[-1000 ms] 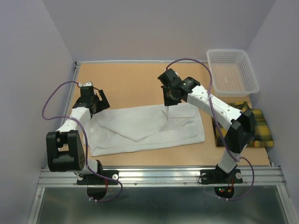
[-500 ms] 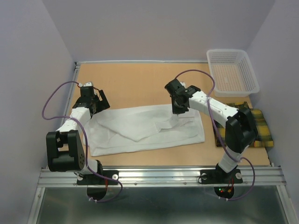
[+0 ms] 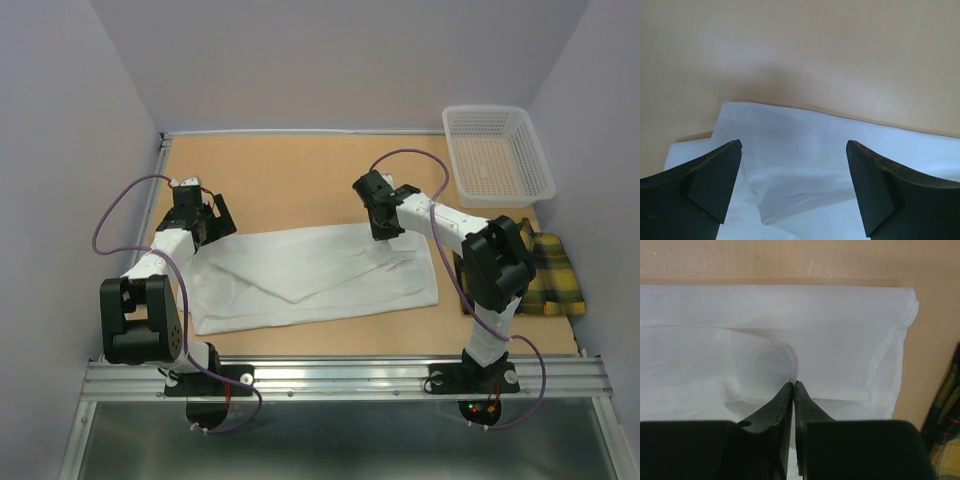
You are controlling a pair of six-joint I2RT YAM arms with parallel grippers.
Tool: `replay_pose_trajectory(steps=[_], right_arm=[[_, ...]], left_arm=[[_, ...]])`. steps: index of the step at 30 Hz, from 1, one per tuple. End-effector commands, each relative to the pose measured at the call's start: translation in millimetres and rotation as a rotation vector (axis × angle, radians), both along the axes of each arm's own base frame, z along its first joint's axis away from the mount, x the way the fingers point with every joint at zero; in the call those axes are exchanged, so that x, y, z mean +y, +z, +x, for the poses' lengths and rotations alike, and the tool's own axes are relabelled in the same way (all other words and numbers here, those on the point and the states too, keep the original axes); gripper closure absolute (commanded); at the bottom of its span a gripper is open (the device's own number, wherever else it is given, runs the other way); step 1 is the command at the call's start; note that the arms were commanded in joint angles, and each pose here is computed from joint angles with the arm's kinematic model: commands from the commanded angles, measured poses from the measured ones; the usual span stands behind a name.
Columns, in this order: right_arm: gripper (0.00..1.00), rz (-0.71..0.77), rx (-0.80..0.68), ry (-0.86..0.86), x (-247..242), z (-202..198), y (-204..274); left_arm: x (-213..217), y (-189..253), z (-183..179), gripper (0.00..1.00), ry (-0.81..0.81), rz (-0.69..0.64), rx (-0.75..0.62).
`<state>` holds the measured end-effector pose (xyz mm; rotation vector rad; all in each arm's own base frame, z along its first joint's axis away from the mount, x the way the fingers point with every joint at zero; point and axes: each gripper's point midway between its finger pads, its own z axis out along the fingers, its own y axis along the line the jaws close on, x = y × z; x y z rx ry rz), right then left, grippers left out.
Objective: Fold and stack the long sleeve shirts
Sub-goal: Fold the shirt
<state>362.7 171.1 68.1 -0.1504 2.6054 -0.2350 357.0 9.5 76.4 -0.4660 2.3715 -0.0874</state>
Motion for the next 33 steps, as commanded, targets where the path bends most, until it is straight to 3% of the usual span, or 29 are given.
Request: replay_pose_trajectory(steps=[1, 3, 9, 12, 17, 20, 23, 27, 33], right_arm=[[0.82, -0.032, -0.073, -0.048, -13, 17, 6], [0.67, -0.051, -0.088, -0.068, -21, 20, 9], [0.45, 0.003, -0.183, -0.070, -19, 28, 52], [0.40, 0.058, -0.236, -0.064, -16, 27, 79], [0.40, 0.296, -0.237, 0.035, 21, 14, 105], [0.41, 0.445, -0.193, 0.066, 41, -5, 94], [0.48, 0.629, -0.254, 0.100, 62, -13, 99], [0.49, 0.821, -0.202, 0.170, 85, -40, 88], [0.50, 0.814, -0.161, 0.151, 79, -53, 46]], left_arm=[[-8, 10, 5, 0.03, -0.048, -0.030, -0.044], [-13, 16, 6, 0.03, -0.061, -0.055, -0.070], [-22, 64, -1, 0.02, -0.040, -0.117, -0.179], [-31, 77, -10, 0.02, -0.027, -0.182, -0.198], [-49, 67, -31, 0.02, -0.035, -0.263, -0.169], [-55, 52, -37, 0.05, -0.031, -0.284, -0.127], [-59, 39, -40, 0.13, -0.024, -0.299, -0.104], [-57, 7, -47, 0.23, 0.014, -0.302, -0.028], [-41, -27, -60, 0.31, 0.131, -0.251, 0.058]])
